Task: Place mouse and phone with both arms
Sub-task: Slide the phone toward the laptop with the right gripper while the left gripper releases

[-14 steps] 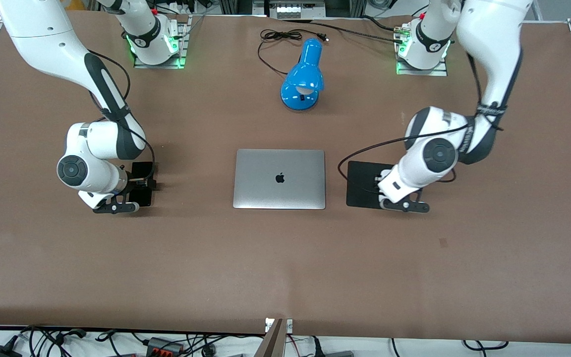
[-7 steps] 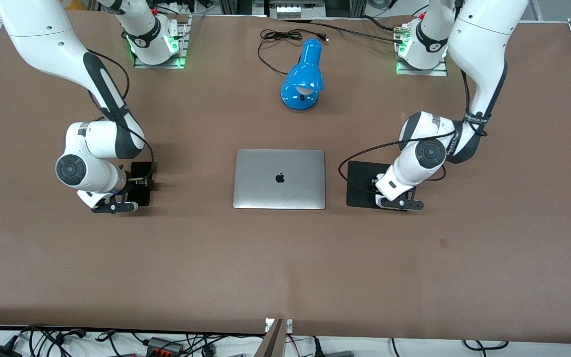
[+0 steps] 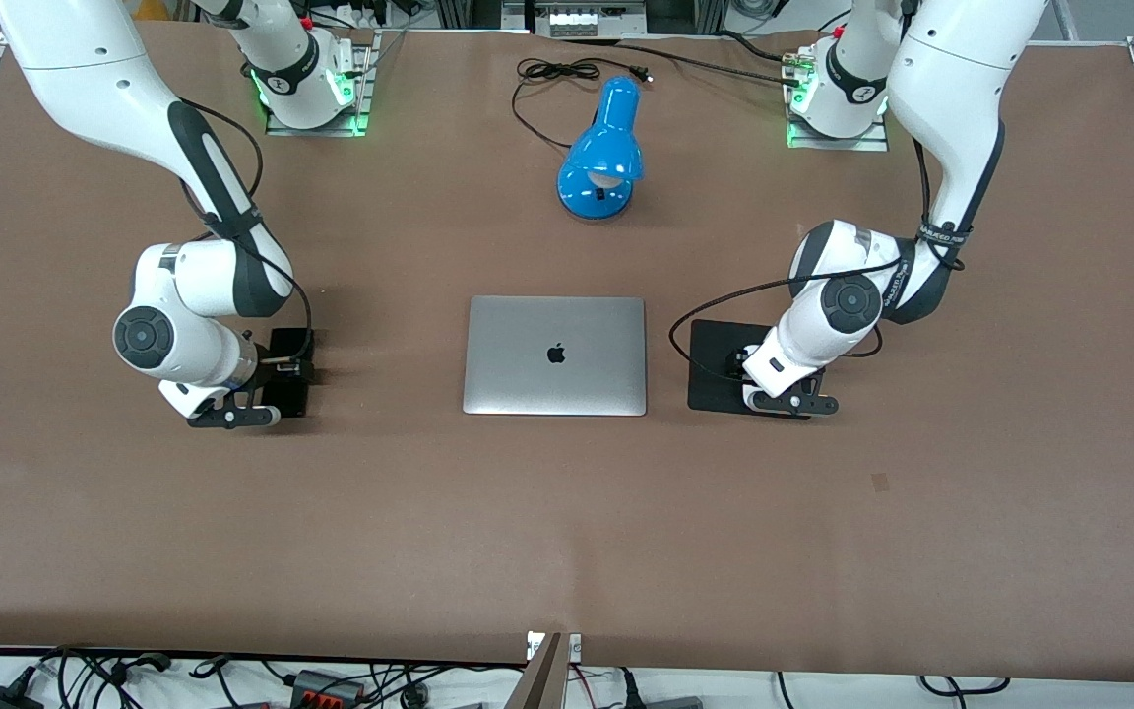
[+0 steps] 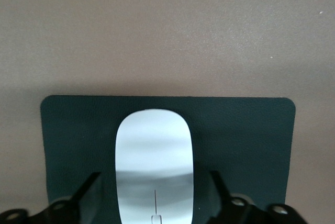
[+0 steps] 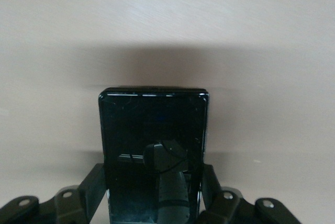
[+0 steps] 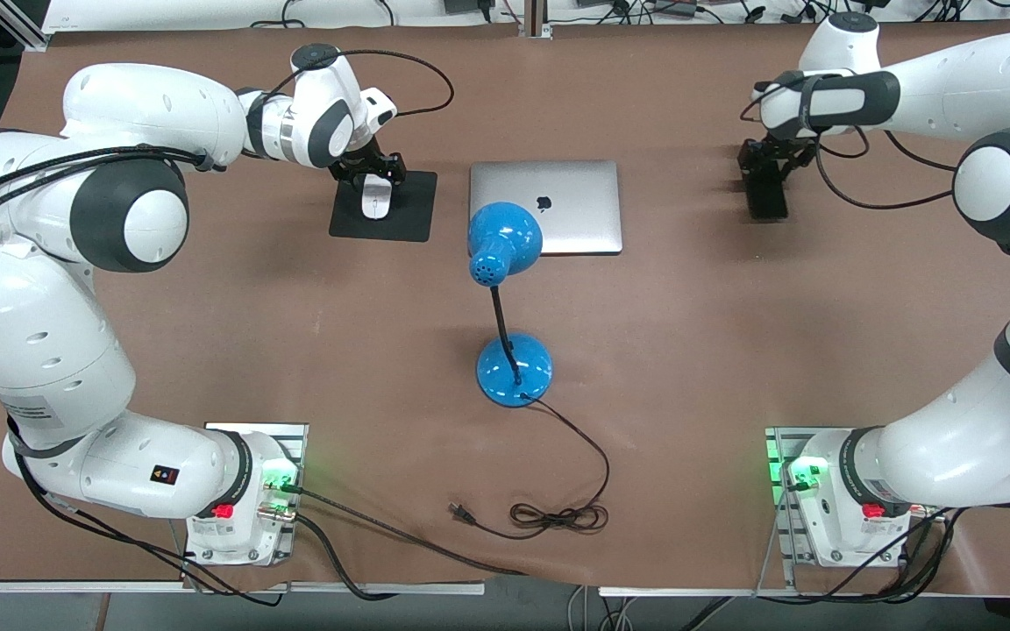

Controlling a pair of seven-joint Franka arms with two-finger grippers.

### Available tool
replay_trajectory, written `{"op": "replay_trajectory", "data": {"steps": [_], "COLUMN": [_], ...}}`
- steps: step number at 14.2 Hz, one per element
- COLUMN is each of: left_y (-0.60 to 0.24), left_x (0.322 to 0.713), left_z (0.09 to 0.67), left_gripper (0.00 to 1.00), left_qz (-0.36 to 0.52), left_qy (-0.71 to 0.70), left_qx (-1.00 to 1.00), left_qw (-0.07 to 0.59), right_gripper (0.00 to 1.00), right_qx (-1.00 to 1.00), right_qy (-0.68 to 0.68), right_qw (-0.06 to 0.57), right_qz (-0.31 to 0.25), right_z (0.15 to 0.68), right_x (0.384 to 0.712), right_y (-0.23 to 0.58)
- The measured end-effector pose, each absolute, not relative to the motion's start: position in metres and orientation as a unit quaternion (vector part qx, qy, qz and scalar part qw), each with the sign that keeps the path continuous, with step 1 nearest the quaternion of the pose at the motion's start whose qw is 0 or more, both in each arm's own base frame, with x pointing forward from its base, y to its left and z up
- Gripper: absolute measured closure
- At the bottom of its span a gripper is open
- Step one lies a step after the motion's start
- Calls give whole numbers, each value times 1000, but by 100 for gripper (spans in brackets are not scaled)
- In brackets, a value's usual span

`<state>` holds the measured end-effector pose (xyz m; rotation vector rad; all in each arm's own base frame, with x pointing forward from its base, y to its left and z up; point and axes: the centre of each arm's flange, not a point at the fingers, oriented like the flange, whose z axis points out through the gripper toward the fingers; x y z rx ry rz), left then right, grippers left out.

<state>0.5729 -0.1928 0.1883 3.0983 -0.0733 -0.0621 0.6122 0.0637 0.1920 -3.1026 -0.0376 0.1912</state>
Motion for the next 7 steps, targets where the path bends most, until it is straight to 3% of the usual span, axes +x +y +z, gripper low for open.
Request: {"op": "replay_trajectory", "data": {"steps": [3, 7], "left_y": [-193, -191], "left_x": [574, 585], "left_z": [190, 220], "left_gripper": [0, 0], "left_qz": [-18, 11], "left_qy": [-23, -20], "left_qx": [999, 999], "left_qw": [21, 28], "right_gripper": [22, 22], "right_qx": [-997, -997], "right_qy": [17, 37], "right_qw": [52, 54], "right_qz": [51, 49], "right_z": [207, 202], "right_x": [621, 622], "right_y": [108, 188]}}
